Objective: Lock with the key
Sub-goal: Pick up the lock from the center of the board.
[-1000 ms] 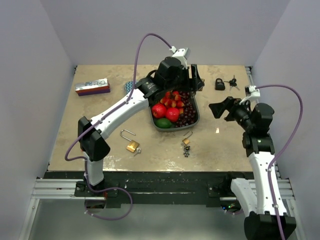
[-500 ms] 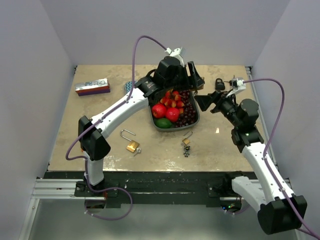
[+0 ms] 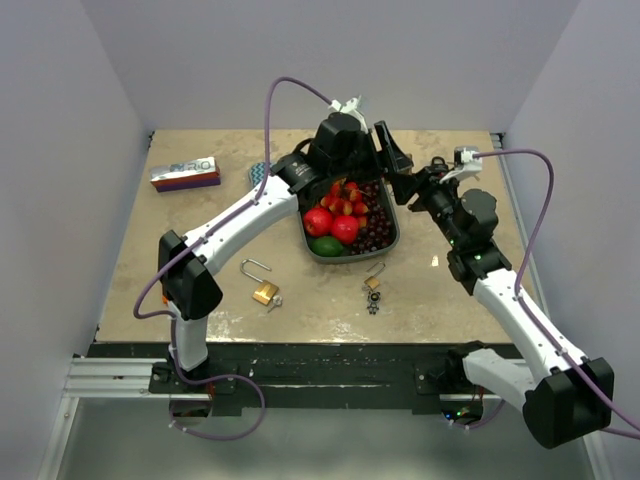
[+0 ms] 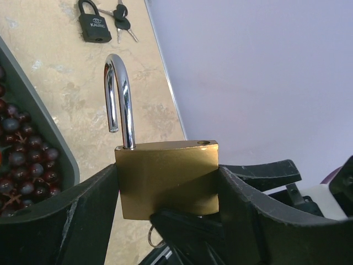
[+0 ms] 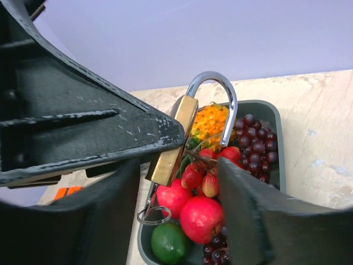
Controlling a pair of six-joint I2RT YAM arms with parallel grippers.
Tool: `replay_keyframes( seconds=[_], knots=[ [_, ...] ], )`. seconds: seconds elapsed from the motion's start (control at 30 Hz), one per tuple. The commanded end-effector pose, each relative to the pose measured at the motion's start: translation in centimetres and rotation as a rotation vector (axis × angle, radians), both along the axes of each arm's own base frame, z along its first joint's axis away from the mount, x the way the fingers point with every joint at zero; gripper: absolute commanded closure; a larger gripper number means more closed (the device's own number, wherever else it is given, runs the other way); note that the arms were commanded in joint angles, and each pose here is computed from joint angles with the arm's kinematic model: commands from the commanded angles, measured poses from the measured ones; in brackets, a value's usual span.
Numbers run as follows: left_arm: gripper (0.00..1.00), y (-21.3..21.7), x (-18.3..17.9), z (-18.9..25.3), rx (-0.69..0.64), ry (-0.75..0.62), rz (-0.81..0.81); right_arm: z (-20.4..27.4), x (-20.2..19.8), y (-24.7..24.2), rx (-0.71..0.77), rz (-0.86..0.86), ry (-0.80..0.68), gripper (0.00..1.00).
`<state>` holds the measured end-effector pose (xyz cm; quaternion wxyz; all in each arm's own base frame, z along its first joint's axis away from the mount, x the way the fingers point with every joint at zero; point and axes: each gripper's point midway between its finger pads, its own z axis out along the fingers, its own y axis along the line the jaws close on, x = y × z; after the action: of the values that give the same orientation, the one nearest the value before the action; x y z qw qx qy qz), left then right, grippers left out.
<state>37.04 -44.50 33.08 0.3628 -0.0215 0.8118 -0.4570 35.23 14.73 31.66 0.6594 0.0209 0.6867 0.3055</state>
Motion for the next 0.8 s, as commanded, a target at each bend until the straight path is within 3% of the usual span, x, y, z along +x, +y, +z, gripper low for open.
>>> replay_keyframes(
  seconds=[0.0,0.23,0.33,0.37,0.47,0.5,0.53,0.6,0.63,0.7,0.77],
  knots=[
    [1.00,-0.3,0.2,7.1,-0.209,-0.099,-0.003,3.5,0.9,-0.7,0.010,-0.067,-0.099,0.47],
    [1.00,-0.9,-0.1,6.0,-0.221,-0.056,-0.027,4.2,1.2,-0.6,0.015,-0.069,-0.125,0.70],
    [1.00,-1.1,-0.2,5.1,-0.221,-0.028,-0.032,4.2,1.4,-0.7,0.014,-0.078,-0.120,0.89],
    [1.00,-1.1,-0.4,5.2,-0.229,-0.024,-0.038,4.0,1.4,-0.7,0.013,-0.079,-0.111,1.00],
    [0.97,-1.0,-0.6,4.7,-0.231,-0.021,-0.045,3.9,1.4,-0.8,0.020,-0.084,-0.093,1.00],
    [0.89,-0.7,-0.5,4.6,-0.231,-0.022,-0.042,4.1,1.4,-0.8,0.031,-0.086,-0.092,1.00],
    [0.67,-0.1,-0.7,4.3,-0.224,-0.019,-0.038,4.1,1.3,-0.8,0.035,-0.085,-0.084,1.00],
    [0.44,1.2,0.0,4.2,-0.228,-0.036,-0.021,5.1,0.8,-0.8,0.042,-0.073,-0.104,1.00],
    [0.26,2.0,-0.1,3.7,-0.216,-0.037,-0.015,5.2,0.6,-0.8,0.056,-0.065,-0.102,1.00],
    [0.05,3.6,0.6,4.0,-0.206,-0.082,-0.007,5.5,-0.1,-0.5,0.066,-0.022,-0.101,1.00],
    [0.01,5.4,0.8,4.2,-0.194,-0.126,0.002,5.3,-0.6,-0.3,0.086,0.010,-0.081,1.00]
  ],
)
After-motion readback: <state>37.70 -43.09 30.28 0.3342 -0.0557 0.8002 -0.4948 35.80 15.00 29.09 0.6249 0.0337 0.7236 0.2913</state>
